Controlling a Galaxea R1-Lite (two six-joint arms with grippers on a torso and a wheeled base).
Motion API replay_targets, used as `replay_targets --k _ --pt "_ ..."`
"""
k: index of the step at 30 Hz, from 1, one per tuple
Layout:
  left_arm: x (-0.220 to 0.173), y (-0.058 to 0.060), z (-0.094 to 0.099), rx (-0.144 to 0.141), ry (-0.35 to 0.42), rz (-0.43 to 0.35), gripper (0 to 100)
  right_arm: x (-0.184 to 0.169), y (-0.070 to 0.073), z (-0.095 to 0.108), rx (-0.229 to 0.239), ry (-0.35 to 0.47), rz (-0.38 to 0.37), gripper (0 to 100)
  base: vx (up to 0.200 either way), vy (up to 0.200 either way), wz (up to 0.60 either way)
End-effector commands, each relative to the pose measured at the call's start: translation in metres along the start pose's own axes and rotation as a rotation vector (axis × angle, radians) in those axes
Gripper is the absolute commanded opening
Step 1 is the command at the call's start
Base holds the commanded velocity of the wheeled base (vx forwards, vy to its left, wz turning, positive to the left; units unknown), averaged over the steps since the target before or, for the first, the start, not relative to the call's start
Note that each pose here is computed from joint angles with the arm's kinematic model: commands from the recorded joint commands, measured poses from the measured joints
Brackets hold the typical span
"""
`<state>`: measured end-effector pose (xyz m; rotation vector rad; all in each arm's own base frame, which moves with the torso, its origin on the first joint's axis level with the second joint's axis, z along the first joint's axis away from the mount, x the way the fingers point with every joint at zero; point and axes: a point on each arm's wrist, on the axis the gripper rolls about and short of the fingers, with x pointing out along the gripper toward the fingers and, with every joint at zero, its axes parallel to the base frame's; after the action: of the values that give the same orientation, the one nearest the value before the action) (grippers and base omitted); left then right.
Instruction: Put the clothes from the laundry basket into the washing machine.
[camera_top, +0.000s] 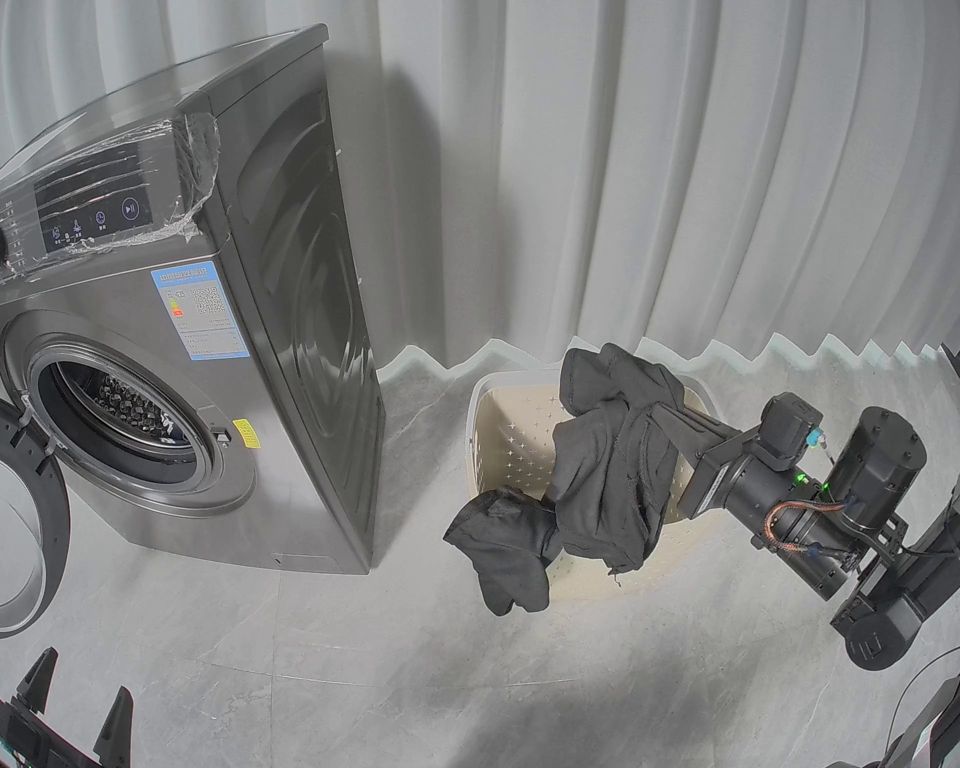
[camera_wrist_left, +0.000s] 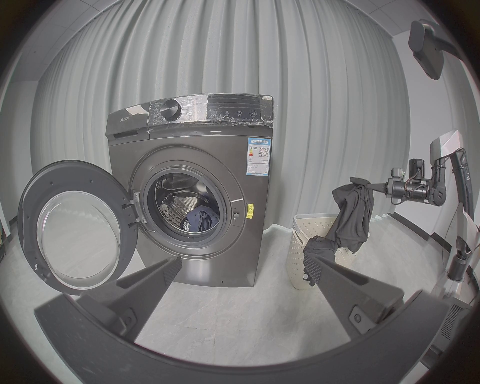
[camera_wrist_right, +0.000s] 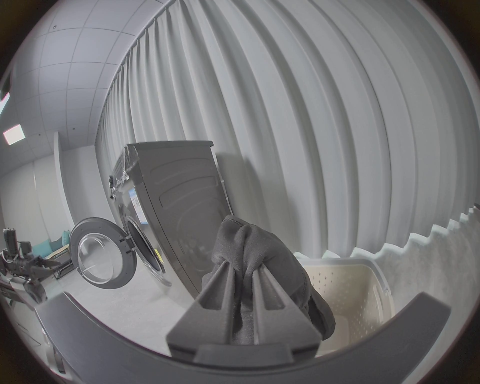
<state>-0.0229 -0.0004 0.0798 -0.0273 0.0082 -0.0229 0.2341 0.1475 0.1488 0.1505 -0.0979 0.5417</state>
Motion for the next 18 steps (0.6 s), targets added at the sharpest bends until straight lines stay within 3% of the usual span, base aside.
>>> replay_targets --k 1,7,10,16,18 --pt "0.0 0.0 -0.004 0.0 -0.002 0.0 100 -0.008 0.006 0.022 -0.003 -0.077 0.019 0 0.0 0.0 0.0" --pt "0.0 0.0 -0.004 0.0 -0.002 0.0 100 -0.013 0.014 0.032 -0.027 -0.103 0.041 0 0.0 0.0 0.0" --pt "0.0 0.0 -0.004 0.001 -0.002 0.0 100 -0.016 0.019 0.038 -0.022 -0.08 -0.014 0 0.0 0.0 0.0" --pt "0.0 0.0 -0.004 -0.002 0.0 -0.002 100 -0.022 0.025 0.04 -0.015 -0.07 -0.072 0 -0.2 0.0 0.0" --pt "0.0 0.0 -0.004 0.0 -0.002 0.0 100 -0.022 0.025 0.041 -0.014 -0.073 -0.075 0 0.0 0.0 0.0"
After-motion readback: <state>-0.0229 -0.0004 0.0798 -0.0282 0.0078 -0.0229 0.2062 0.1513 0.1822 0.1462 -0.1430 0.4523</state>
